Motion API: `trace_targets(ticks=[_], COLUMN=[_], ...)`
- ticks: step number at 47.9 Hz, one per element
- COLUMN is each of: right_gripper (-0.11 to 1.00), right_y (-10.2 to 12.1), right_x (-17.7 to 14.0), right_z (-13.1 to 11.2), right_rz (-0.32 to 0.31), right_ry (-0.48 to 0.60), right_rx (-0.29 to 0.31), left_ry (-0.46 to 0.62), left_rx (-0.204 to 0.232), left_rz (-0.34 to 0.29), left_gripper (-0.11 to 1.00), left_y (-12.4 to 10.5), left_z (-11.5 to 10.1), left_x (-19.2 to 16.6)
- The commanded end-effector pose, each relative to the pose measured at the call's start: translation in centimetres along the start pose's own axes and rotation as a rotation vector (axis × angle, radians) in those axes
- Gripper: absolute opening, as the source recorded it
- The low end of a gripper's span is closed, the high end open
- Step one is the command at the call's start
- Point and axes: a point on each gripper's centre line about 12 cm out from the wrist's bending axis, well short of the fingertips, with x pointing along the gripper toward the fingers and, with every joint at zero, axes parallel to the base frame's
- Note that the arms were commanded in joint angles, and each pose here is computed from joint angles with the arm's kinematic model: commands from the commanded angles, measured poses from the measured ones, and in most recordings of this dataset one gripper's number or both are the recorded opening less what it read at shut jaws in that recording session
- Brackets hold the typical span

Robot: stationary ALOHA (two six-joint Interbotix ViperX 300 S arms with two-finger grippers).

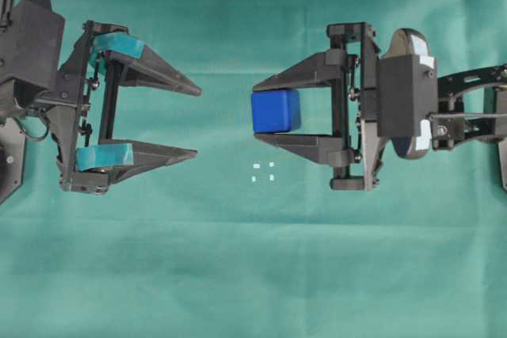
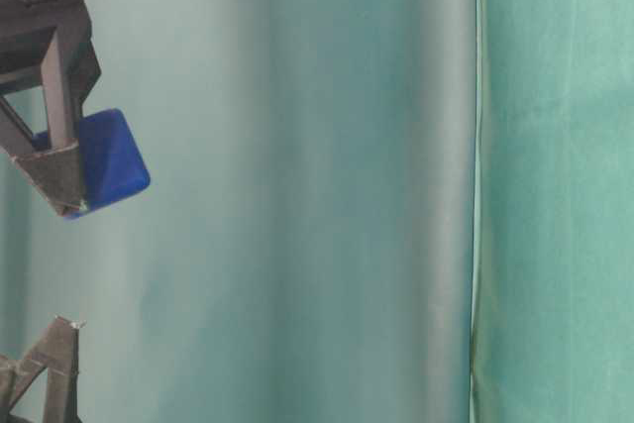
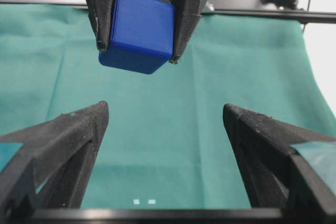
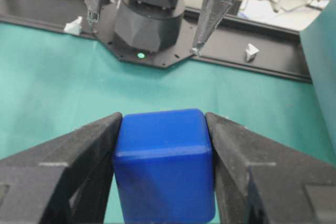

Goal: Handover the blue block to the right arm after grasping it with the left arm, then place it in the designated position.
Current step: 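Carry the blue cube with the right gripper toward the table center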

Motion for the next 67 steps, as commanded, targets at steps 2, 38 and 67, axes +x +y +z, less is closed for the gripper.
trace_targets(ticks=[2,38,67], right_gripper=[0.52,0.52,0.52], right_y=[-0.07,-0.07,-0.10], right_x=[-0.73,-0.73,-0.50], right_z=[1.12,1.12,0.49], right_rz=[0.000,0.000,-0.006], right_ry=[-0.032,-0.032,-0.011], right_rx=[0.010,0.010,0.014], left_ry=[-0.026,-0.026,-0.026], left_rx=[-0.001,-0.001,-0.001], left_rz=[0.003,0.003,0.003], left_gripper=[1.00,1.00,1.00], left_y=[0.10,0.10,0.10], left_z=[0.87,0.87,0.87], left_x=[-0.22,-0.22,-0.22])
